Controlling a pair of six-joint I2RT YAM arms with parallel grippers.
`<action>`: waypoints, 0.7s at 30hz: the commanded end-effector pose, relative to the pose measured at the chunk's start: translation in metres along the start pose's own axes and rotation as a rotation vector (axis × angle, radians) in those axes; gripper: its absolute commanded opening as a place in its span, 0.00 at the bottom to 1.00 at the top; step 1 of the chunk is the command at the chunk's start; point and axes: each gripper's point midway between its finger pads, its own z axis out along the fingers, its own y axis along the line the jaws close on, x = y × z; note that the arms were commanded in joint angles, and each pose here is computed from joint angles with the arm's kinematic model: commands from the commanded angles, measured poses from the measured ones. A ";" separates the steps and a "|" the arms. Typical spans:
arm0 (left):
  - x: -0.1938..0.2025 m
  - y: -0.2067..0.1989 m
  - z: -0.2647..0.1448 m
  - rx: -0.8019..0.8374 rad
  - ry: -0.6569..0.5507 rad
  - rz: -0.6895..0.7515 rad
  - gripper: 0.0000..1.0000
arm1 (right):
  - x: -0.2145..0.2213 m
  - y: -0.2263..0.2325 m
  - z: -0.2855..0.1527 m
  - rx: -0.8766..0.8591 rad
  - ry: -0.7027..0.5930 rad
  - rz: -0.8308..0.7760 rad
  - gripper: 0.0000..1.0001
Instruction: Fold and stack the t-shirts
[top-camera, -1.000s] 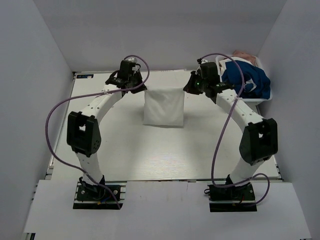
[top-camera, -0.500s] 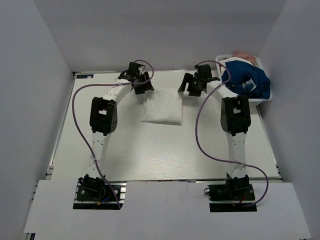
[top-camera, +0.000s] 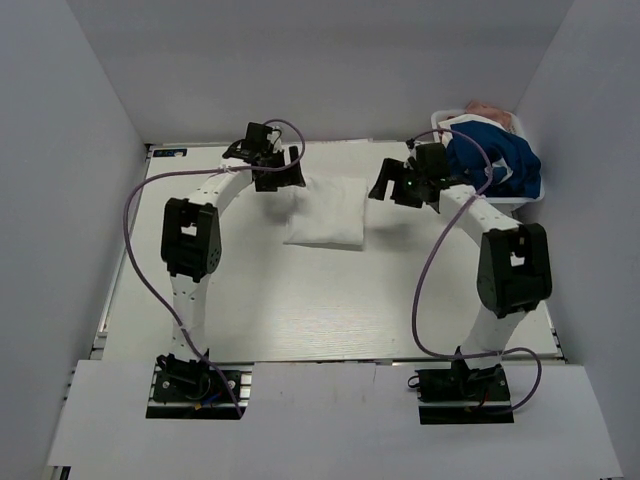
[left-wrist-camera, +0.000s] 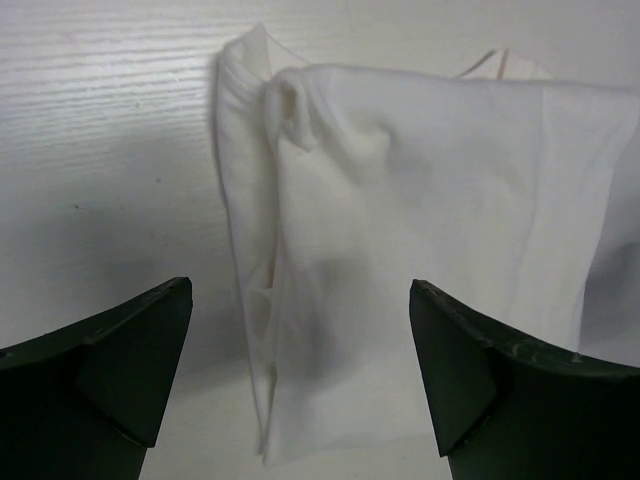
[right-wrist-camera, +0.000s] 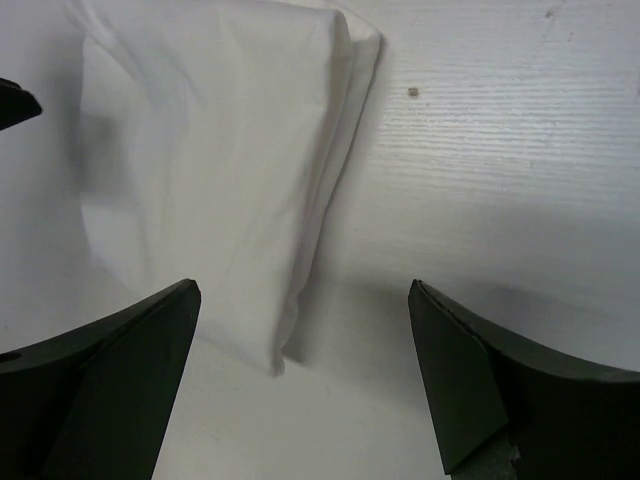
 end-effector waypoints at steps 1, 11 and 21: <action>0.020 -0.001 -0.007 0.005 0.067 0.052 0.99 | -0.005 0.004 -0.027 0.005 -0.069 -0.030 0.90; 0.046 0.014 0.036 -0.021 0.164 0.057 0.65 | 0.002 0.002 -0.070 0.040 -0.138 -0.024 0.90; 0.034 0.053 0.026 -0.209 0.141 0.172 0.00 | 0.017 -0.026 -0.078 0.154 -0.140 -0.027 0.90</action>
